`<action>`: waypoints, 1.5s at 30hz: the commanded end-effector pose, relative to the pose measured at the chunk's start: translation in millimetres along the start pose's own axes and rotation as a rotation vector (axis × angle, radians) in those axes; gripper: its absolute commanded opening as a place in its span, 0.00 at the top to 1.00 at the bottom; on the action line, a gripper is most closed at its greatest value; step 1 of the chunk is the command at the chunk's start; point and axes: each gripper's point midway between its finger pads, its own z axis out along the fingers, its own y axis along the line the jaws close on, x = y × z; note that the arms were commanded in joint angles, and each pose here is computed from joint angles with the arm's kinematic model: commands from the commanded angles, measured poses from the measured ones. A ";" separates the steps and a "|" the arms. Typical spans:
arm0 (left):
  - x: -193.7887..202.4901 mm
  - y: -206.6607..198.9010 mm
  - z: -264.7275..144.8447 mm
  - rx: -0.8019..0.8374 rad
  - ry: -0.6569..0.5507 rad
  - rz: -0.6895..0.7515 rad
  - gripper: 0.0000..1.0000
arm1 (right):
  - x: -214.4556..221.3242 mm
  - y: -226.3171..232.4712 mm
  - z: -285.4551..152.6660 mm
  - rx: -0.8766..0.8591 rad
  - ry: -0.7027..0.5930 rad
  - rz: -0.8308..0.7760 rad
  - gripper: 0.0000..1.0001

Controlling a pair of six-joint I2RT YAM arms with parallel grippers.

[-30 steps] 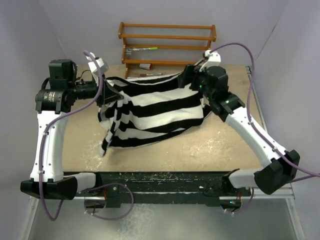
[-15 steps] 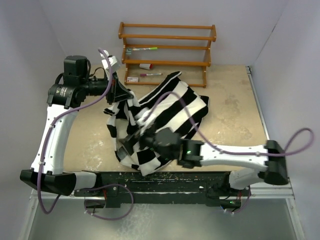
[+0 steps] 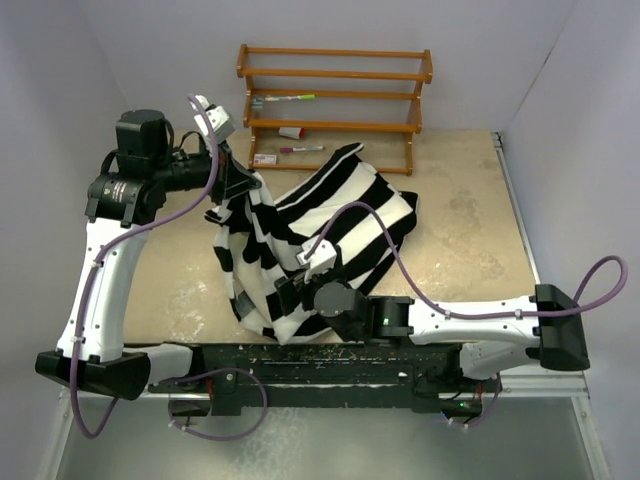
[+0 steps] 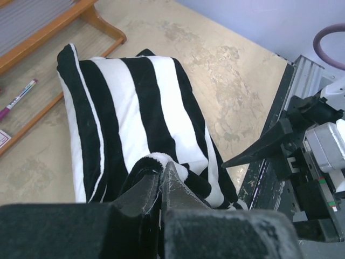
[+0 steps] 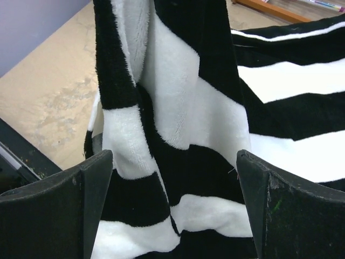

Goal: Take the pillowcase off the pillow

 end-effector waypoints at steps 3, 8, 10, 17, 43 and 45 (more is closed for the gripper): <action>-36.5 -3.4 -4.9 -0.016 -0.108 0.076 1.00 | 3.0 16.3 2.9 -0.078 0.007 0.038 0.02; -38.4 3.0 -6.0 -0.056 -0.109 0.080 1.00 | -7.7 61.5 8.2 -0.267 -0.002 0.030 0.00; -40.9 2.3 -7.2 -0.059 -0.114 0.083 1.00 | 5.1 58.2 19.5 -0.232 0.035 -0.014 0.00; -53.2 3.8 -17.5 -0.112 -0.121 0.138 1.00 | -25.0 -33.4 49.5 -0.107 0.002 0.294 0.52; 232.5 -18.2 -4.0 0.135 0.438 0.668 0.13 | -185.6 -70.1 44.9 -0.182 -0.168 0.315 1.00; 226.1 -5.5 -0.2 0.078 0.419 0.734 0.12 | -191.3 -65.7 43.3 -0.205 -0.171 0.324 1.00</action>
